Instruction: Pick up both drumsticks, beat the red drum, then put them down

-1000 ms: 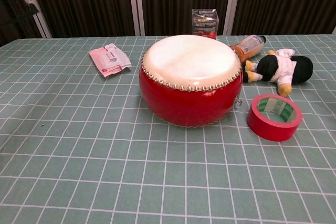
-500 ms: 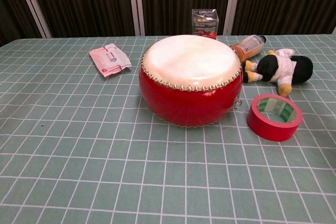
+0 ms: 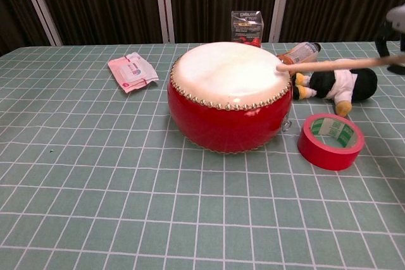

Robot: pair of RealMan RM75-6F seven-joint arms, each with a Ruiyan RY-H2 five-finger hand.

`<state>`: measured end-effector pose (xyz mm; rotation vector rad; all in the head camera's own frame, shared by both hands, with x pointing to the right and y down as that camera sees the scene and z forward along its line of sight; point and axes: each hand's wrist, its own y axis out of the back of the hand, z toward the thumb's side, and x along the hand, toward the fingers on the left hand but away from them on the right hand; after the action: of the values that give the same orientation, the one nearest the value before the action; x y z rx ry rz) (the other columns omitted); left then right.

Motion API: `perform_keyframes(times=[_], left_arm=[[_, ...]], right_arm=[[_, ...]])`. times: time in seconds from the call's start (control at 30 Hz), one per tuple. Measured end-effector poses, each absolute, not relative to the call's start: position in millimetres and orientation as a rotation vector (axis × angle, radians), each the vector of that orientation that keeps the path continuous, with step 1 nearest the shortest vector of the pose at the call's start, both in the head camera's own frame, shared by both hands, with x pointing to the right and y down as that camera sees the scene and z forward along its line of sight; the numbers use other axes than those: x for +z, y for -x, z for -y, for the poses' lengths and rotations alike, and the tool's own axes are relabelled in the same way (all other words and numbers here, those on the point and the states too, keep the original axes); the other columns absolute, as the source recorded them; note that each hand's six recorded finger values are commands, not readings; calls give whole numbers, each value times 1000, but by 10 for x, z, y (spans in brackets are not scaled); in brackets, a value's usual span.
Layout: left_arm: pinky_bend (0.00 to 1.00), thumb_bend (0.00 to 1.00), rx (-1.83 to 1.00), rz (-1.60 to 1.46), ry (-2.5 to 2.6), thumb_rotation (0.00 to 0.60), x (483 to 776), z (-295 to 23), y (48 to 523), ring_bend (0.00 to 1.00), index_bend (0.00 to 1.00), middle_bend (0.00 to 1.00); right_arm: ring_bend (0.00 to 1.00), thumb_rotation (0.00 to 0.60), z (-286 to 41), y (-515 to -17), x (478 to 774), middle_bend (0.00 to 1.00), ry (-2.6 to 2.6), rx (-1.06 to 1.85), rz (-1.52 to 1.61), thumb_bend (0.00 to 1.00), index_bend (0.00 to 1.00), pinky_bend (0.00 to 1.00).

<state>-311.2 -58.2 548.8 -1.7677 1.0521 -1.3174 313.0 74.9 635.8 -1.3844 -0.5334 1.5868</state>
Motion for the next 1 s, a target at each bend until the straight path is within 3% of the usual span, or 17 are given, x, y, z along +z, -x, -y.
perform_keyframes(times=[0.13,0.27,0.6,1.0], left_arm=[[1000,557,-1335,-1030,1771,600,5543,551,3157,1000,753,1000],[1000,557,-1328,-1026,1780,600,5544,535,3136,1000,753,1000],[1000,557,-1294,-986,1800,600,5523,491,2899,1000,753,1000],[1000,557,-1281,-890,1815,600,5631,375,2413,1000,753,1000]], right_arm=[[1000,600,-1029,-3078,6681,1000,1269,1602,277,599,1000,989],[1000,600,-1042,-3040,6717,1000,1232,1605,262,599,1000,989],[1000,600,-565,-3290,5967,1000,1268,1598,744,599,1000,989],[1000,600,-633,-3802,5562,1000,1362,1590,1093,599,1000,989]])
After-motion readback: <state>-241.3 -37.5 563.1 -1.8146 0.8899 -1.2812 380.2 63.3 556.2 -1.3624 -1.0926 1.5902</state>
